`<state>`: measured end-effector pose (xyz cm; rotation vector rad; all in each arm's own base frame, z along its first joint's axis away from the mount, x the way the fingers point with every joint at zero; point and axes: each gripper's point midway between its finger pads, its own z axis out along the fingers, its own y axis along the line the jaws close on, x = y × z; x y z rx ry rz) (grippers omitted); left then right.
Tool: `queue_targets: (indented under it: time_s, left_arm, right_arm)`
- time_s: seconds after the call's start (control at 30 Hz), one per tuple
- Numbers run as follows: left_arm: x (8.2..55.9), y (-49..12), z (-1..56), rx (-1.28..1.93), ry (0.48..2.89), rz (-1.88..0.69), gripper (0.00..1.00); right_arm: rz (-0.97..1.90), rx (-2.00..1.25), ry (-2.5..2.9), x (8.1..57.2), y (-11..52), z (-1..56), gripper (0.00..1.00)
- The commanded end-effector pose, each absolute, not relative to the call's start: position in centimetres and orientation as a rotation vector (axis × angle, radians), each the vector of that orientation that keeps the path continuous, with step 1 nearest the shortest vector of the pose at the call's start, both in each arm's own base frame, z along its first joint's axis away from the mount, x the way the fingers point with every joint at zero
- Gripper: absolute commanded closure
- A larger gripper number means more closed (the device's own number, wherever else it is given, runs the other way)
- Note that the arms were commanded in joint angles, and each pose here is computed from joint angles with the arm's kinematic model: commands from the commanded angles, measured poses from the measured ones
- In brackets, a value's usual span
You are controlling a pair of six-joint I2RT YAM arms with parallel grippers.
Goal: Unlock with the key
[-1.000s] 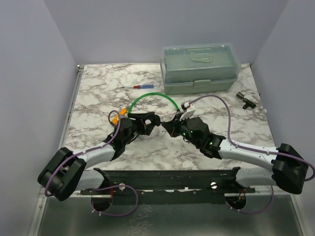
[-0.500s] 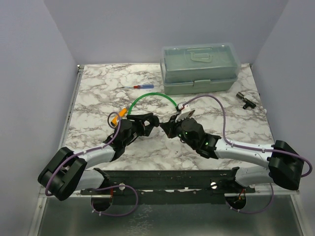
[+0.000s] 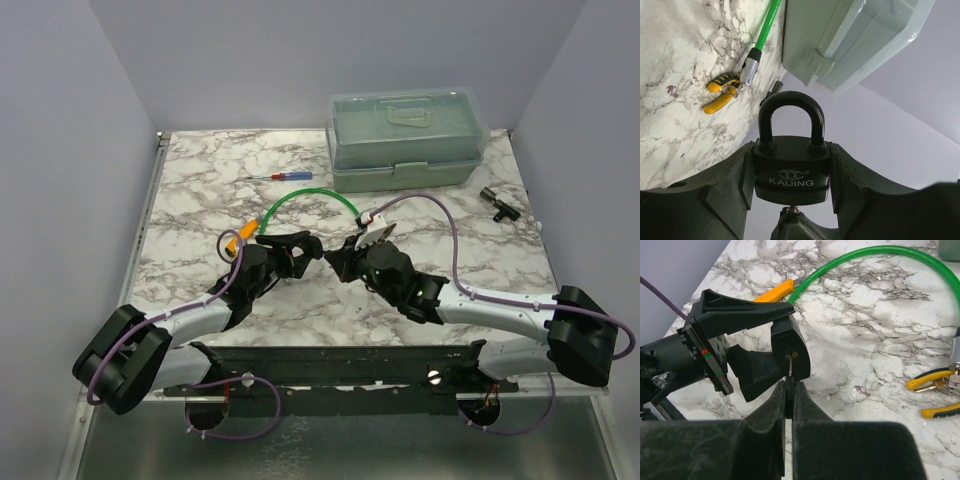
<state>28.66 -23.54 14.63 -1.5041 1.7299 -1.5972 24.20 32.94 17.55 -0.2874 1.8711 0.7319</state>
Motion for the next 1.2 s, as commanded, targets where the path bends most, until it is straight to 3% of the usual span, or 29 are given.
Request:
queue_targets:
  time_s: [0.0,0.67,0.8,0.97,1.17]
  left_arm:
    - [28.7,-24.1,18.2,-1.448,1.652,-1.733,1.0]
    - [28.5,-24.9,18.7,-1.4,1.702,-1.74,1.0]
    - [28.0,-25.6,19.0,-1.343,1.749,-1.764,1.0]
    - [27.9,-25.4,19.2,-1.323,1.742,-1.756,1.0]
    - [28.2,-23.8,18.7,-1.361,1.678,-1.702,1.0]
  right_arm:
    - [0.712,-0.274,1.851,24.6,32.9,18.5,1.0]
    - [0.782,-0.594,1.759,22.8,35.9,17.7,1.0]
    - [0.823,-0.535,1.765,22.7,35.8,18.2,1.0]
    - [0.774,-0.215,1.91,24.4,34.2,17.9,1.0]
    - [0.779,-0.411,1.894,23.0,34.6,17.3,1.0]
